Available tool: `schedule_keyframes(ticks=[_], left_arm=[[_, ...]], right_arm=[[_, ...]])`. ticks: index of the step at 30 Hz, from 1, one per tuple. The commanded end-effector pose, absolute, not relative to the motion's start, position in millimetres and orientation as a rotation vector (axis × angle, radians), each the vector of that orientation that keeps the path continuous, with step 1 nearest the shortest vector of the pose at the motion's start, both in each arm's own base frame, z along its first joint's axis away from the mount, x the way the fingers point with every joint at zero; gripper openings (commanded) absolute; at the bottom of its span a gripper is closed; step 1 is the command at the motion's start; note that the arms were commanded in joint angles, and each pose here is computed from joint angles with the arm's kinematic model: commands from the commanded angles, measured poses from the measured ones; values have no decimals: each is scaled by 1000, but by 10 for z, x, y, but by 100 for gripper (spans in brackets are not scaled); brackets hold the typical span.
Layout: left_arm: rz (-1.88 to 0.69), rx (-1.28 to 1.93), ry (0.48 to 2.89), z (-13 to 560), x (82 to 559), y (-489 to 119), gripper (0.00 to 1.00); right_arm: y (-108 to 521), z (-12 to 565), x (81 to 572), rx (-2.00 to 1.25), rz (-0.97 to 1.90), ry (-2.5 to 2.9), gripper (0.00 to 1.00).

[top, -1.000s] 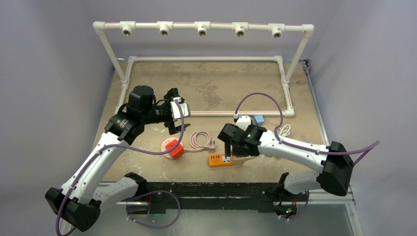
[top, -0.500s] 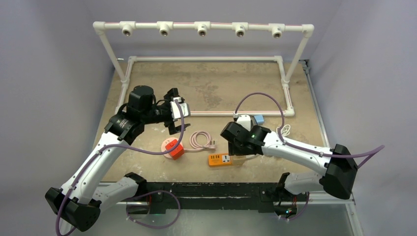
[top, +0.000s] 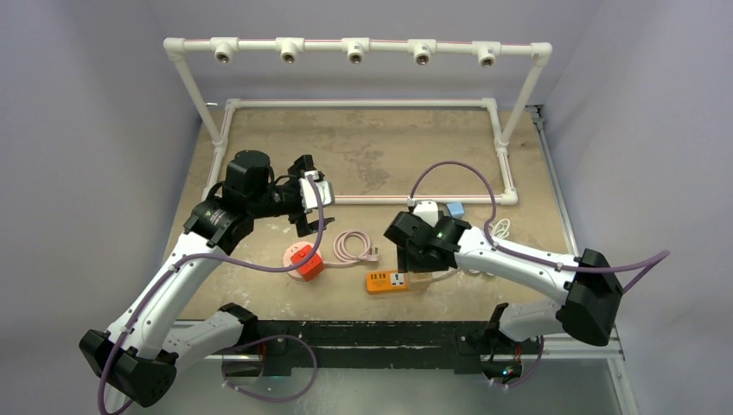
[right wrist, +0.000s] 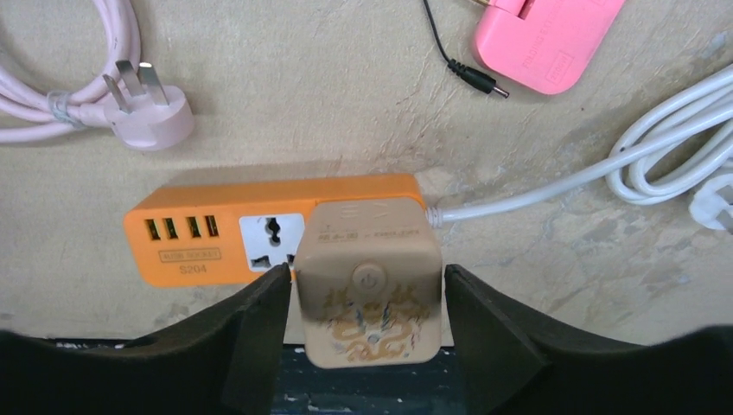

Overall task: Insert the plug
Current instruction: Insert the plug into the socket, then pick up the plug from the center of the board.

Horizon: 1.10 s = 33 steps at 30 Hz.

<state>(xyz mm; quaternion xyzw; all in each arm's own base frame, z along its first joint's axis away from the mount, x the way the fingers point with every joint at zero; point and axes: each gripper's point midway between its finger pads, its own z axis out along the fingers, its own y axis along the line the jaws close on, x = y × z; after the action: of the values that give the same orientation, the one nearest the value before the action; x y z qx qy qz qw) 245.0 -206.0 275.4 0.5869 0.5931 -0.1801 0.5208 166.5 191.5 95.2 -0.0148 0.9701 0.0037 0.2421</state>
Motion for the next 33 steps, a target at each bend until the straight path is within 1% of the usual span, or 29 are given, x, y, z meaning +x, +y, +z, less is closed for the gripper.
schedule_keyframes(ticks=[1, 5, 8, 11, 17, 21, 25, 31, 33], left_arm=[[-422, 1375, 1420, 2878, 2479, -2052, 99], [-436, 1378, 1483, 2749, 2481, -2034, 99], [-467, 1406, 1539, 2581, 2436, -2023, 99], [-507, 1449, 1596, 2362, 2361, -2010, 99], [-589, 1568, 1758, 1842, 2139, -1907, 99], [-604, 1593, 1863, 1574, 2066, -1827, 99], [-578, 1592, 1849, 1600, 2085, -1809, 99], [-531, 1554, 1788, 1786, 2173, -1830, 99], [-526, 1552, 1782, 1831, 2187, -1834, 99]], right_arm=[[1975, 1229, 1781, -33, 12, 2631, 73], [2030, 1492, 1993, -15, 38, 2569, 84], [1958, 1599, 2177, 23, 24, 2536, 90], [1700, 1547, 2412, 146, -38, 2537, 91], [1195, 1230, 2796, 374, -107, 2555, 92], [1085, 1089, 3065, 443, -98, 2537, 93], [1187, 1040, 3313, 423, -92, 2523, 90], [1284, 803, 3471, 376, -102, 2554, 72], [1284, 738, 3507, 366, -118, 2558, 69]])
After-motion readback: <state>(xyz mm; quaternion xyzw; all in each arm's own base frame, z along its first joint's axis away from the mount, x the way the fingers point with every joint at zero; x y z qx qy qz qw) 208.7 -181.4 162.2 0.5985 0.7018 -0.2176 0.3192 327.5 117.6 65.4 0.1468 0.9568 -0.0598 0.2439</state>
